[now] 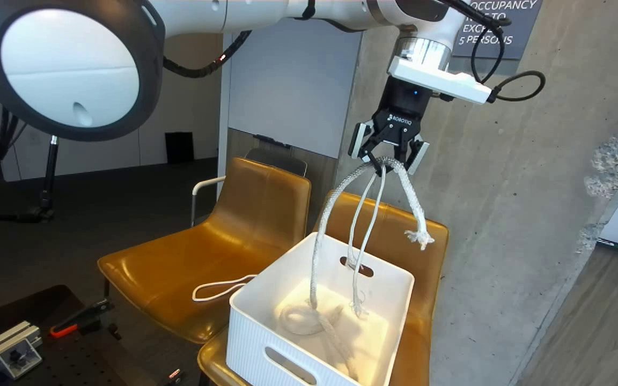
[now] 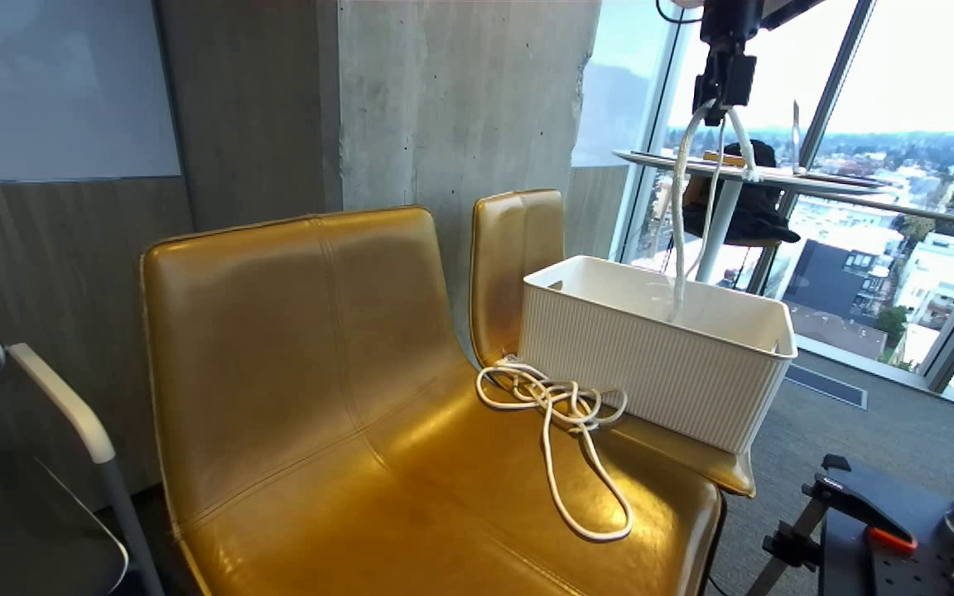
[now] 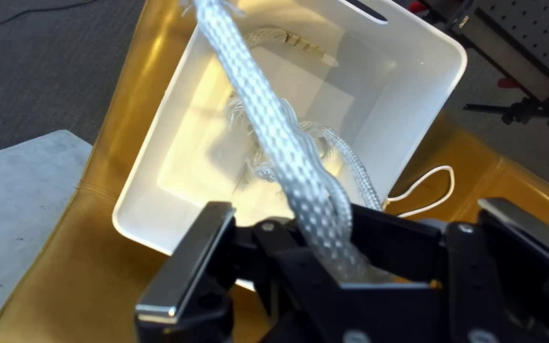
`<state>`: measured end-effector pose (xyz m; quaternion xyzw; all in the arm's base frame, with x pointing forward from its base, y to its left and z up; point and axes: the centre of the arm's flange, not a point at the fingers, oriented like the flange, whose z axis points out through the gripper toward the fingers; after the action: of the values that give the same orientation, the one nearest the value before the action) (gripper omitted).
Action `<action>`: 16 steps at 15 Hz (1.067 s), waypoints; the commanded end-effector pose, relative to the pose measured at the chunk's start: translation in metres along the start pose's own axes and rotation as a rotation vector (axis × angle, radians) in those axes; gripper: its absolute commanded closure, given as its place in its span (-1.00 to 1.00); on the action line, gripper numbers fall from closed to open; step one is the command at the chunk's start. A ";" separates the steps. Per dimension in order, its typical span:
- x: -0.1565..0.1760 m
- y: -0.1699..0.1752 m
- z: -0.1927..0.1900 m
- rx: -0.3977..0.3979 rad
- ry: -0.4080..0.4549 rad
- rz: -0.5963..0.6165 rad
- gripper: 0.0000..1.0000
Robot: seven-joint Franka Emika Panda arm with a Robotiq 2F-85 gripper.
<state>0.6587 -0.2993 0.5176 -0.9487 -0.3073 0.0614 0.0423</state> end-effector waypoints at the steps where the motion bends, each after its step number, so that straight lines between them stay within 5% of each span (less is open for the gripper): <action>1: -0.041 -0.040 0.053 0.016 0.015 0.007 0.49; 3: -0.044 -0.039 0.058 0.023 0.014 0.009 0.36; 12: -0.004 -0.064 0.050 0.020 0.025 -0.084 -0.94; 16: 0.035 -0.083 0.054 0.030 0.083 -0.247 -1.00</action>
<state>0.6830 -0.2560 0.4972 -0.9266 -0.3662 0.0554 0.0648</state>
